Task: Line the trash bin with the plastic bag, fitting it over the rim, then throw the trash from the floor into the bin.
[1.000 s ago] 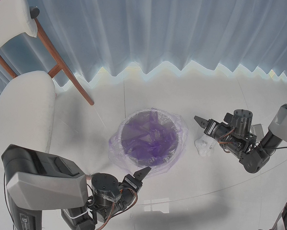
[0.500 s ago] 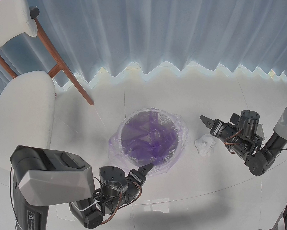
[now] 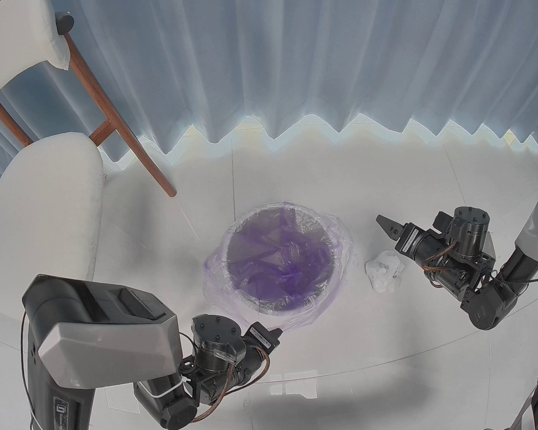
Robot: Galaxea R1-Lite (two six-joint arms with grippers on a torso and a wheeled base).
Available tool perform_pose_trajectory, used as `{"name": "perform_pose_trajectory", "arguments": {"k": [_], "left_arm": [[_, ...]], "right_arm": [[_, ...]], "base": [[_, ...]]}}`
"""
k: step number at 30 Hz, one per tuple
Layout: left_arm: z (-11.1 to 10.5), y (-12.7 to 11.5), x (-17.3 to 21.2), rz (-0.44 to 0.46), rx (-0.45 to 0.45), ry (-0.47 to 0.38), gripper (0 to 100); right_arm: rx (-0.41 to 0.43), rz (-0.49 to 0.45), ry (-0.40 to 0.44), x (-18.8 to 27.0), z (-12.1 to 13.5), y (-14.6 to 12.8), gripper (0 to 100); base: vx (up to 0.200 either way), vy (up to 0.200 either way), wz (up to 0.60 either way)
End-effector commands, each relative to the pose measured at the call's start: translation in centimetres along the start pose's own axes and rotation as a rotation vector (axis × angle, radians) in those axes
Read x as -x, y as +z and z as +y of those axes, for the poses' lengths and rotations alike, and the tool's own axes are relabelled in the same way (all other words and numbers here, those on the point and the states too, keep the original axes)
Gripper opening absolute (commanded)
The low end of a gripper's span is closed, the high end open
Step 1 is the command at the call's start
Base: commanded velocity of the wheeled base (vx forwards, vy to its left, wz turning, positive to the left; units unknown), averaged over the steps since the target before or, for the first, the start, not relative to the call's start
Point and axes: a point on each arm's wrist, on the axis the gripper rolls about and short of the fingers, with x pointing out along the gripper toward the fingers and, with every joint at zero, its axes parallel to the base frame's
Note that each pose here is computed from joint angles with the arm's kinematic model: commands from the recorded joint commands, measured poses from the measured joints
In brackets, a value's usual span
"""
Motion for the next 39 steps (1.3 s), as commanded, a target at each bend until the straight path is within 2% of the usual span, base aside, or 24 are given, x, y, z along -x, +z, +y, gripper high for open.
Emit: {"name": "perform_pose_trajectory", "arguments": {"k": [1, 6, 9, 10, 11, 18, 30, 39], "left_arm": [[0.8, -1.3, -0.1, 0.043, -0.108, 0.060, 0], [0.9, -1.8, -0.7, 0.073, -0.156, 0.112, 0], [1.1, -1.2, -1.5, 0.066, -0.177, 0.219, 0], [1.0, -1.1, -1.7, 0.060, -0.179, 0.231, 0], [1.0, -0.5, -2.2, 0.031, -0.188, 0.269, 0], [0.1, 0.5, -4.3, 0.034, -0.258, 0.347, 0], [-2.2, 2.1, -8.3, 0.097, -0.263, 0.539, 0], [-1.9, 2.1, -9.4, 0.111, -0.266, 0.593, 0]], "right_arm": [[0.000, 0.003, -0.001, 0.2, 0.0, -0.1, 100], [0.002, 0.011, -0.010, 0.6, -0.3, -0.2, 100], [0.000, 0.017, -0.015, 1.1, -0.4, -0.2, 100], [0.000, 0.018, -0.016, 1.1, -0.4, -0.2, 100], [0.000, 0.013, -0.012, 1.3, -0.3, 0.0, 100], [0.001, 0.009, -0.010, 1.5, -0.2, 0.2, 100], [-0.001, 0.025, -0.022, 2.5, -0.5, -0.1, 100], [0.001, 0.030, -0.025, 2.6, -0.6, -0.2, 100]], "base": [[0.000, 0.000, 0.00], [0.000, 0.000, 0.00], [0.000, 0.000, 0.00], [0.000, 0.000, 0.00], [0.000, 0.000, 0.00], [0.000, 0.000, 0.00], [0.000, 0.000, 0.00], [0.000, 0.000, 0.00]]}}
